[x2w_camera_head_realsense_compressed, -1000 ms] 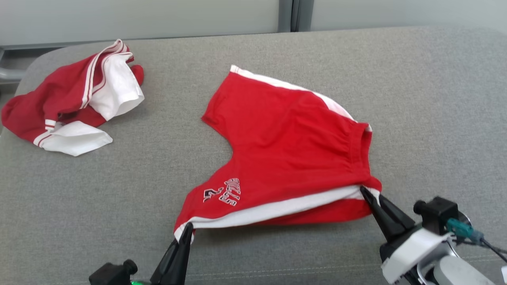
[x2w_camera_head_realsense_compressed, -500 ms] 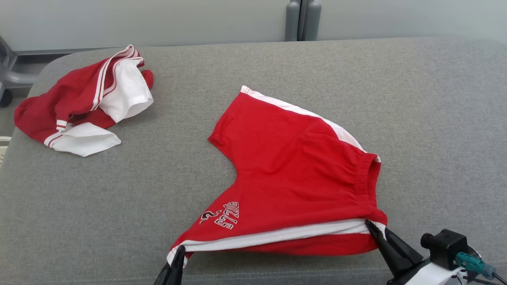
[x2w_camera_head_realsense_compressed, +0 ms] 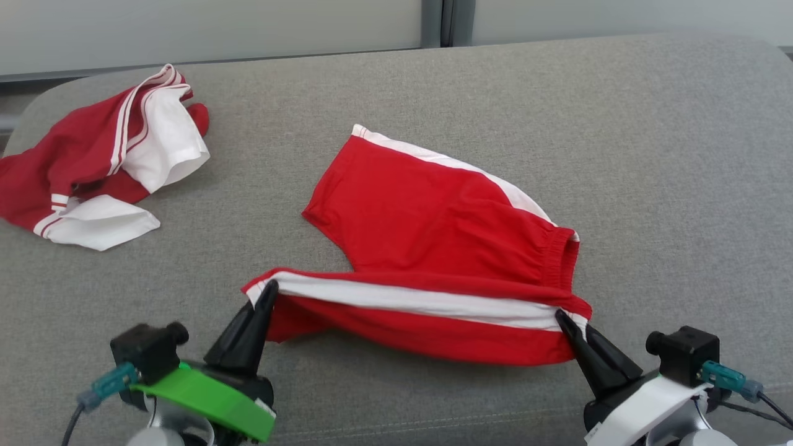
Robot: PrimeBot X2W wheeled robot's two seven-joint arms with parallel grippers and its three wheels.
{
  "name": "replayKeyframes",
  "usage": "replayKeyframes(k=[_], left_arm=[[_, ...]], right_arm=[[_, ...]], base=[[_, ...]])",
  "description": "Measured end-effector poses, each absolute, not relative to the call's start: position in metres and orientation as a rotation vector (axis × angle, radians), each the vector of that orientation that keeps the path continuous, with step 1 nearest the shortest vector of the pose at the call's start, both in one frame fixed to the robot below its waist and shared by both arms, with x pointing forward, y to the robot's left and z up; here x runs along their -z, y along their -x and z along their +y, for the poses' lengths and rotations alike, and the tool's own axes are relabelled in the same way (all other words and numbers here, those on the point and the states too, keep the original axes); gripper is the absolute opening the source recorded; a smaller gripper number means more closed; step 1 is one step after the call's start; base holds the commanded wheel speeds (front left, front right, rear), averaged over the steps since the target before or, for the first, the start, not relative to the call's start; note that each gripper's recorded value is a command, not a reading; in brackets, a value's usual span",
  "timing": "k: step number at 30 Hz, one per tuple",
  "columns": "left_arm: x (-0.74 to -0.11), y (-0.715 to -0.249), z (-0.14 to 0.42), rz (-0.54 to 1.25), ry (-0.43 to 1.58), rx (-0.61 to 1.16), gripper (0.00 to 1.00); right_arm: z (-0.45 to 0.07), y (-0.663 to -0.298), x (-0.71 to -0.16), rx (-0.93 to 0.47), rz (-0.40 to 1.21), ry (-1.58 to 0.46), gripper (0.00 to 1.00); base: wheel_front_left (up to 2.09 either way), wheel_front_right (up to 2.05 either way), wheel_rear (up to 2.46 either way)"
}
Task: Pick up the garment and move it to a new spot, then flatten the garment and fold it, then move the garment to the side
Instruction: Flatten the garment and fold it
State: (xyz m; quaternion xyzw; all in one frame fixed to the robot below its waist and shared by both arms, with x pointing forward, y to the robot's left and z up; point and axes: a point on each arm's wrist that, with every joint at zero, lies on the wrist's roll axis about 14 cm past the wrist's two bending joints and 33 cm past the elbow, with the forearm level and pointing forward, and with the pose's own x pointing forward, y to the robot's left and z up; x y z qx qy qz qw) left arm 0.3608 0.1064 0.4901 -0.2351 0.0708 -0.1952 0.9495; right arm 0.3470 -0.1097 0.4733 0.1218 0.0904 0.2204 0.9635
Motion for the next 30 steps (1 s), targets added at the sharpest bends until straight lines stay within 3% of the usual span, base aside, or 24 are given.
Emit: replayKeyframes(k=[16,30], left_arm=[[-0.507,-0.489,0.061,0.333,0.217,0.7,0.0],[-0.44,-0.56,0.022,0.532,0.122,0.79,0.0]], right_arm=[[-0.12,-0.401,-0.482,-0.321,0.125,-0.336,0.0],[-0.146,-0.436,-0.437,-0.161,0.206,-0.349,0.0]], base=[[0.0,0.0,0.0],[0.0,0.0,0.0]])
